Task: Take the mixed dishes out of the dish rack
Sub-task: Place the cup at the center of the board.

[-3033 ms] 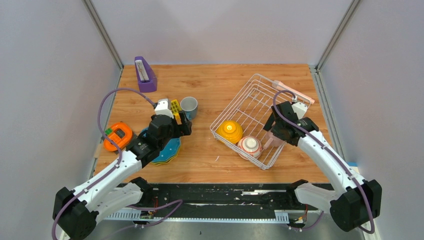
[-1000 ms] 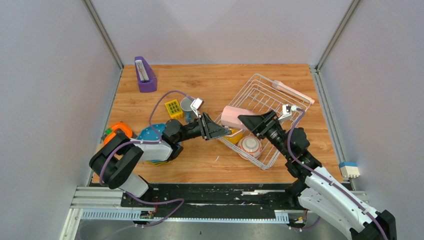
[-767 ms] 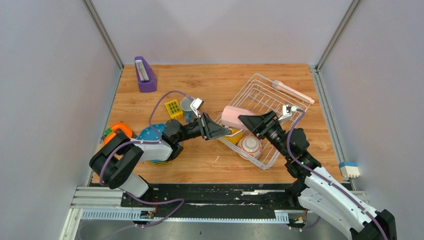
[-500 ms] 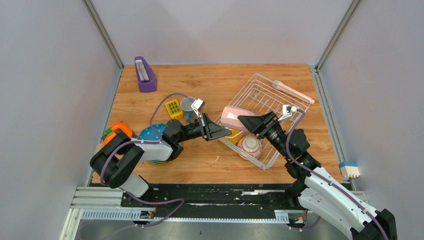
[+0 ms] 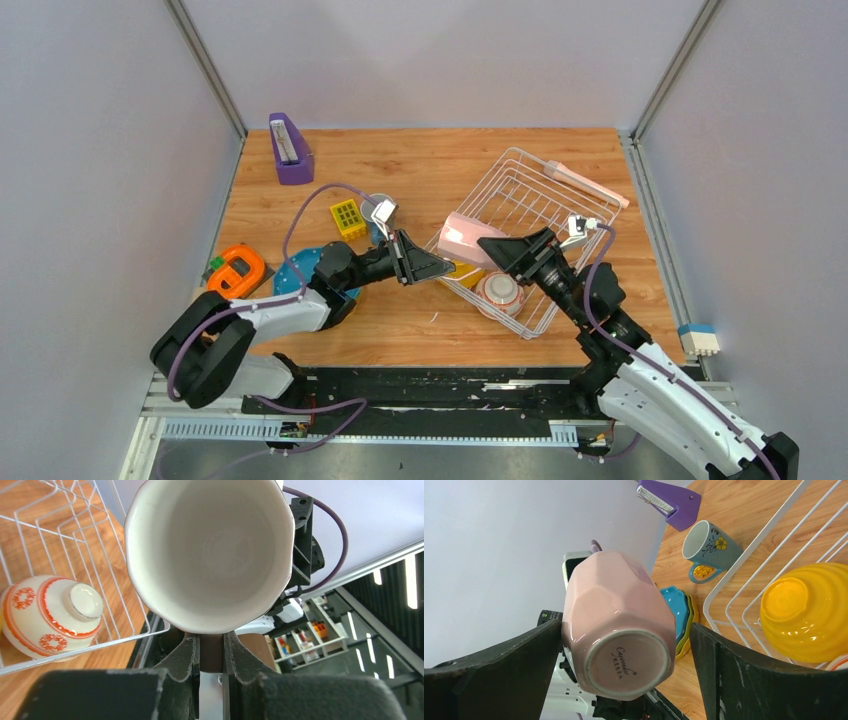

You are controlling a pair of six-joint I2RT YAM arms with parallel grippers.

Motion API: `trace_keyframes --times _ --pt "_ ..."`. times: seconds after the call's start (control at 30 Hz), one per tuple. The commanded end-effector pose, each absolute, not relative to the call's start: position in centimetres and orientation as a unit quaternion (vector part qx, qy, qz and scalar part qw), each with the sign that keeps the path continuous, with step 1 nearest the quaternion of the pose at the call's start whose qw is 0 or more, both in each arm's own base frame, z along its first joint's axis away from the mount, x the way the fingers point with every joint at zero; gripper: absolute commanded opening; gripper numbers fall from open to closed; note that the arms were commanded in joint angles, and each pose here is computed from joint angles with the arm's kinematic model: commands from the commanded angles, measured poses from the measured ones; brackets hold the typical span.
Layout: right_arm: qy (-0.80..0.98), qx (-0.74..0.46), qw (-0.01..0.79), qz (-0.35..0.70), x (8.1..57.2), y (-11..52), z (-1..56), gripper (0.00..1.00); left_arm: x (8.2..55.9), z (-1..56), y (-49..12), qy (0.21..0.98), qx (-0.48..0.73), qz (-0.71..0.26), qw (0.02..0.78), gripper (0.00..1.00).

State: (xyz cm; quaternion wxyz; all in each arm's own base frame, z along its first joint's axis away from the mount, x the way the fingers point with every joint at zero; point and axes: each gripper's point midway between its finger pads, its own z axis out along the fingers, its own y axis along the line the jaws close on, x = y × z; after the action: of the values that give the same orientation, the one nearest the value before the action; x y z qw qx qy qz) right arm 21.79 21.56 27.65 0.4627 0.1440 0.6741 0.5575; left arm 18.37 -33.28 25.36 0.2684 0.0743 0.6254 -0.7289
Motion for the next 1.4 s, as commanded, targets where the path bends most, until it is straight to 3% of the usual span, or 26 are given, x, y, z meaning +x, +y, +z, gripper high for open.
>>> trace_keyframes --times 0.0,0.23,0.5,0.8,1.37 --pt "0.669 0.179 0.485 0.534 22.5 19.9 28.6 1.00 17.6 31.2 -31.7 0.558 0.123 -0.731 0.374 0.00" --pt "0.663 0.200 0.510 0.510 22.5 18.1 28.6 1.00 18.0 30.2 -29.7 0.619 0.107 -0.656 0.418 0.00" --pt "0.668 0.226 0.535 0.466 22.8 16.0 27.8 1.00 20.0 26.7 -23.6 0.735 0.052 -0.468 0.488 0.00" --pt "0.681 0.246 0.545 0.422 23.5 14.7 26.8 1.00 20.1 22.0 -17.9 0.818 -0.010 -0.323 0.476 0.00" --pt "0.715 0.232 0.545 0.371 24.3 14.6 25.0 1.00 22.7 17.3 -17.8 0.863 -0.006 -0.231 0.449 0.00"
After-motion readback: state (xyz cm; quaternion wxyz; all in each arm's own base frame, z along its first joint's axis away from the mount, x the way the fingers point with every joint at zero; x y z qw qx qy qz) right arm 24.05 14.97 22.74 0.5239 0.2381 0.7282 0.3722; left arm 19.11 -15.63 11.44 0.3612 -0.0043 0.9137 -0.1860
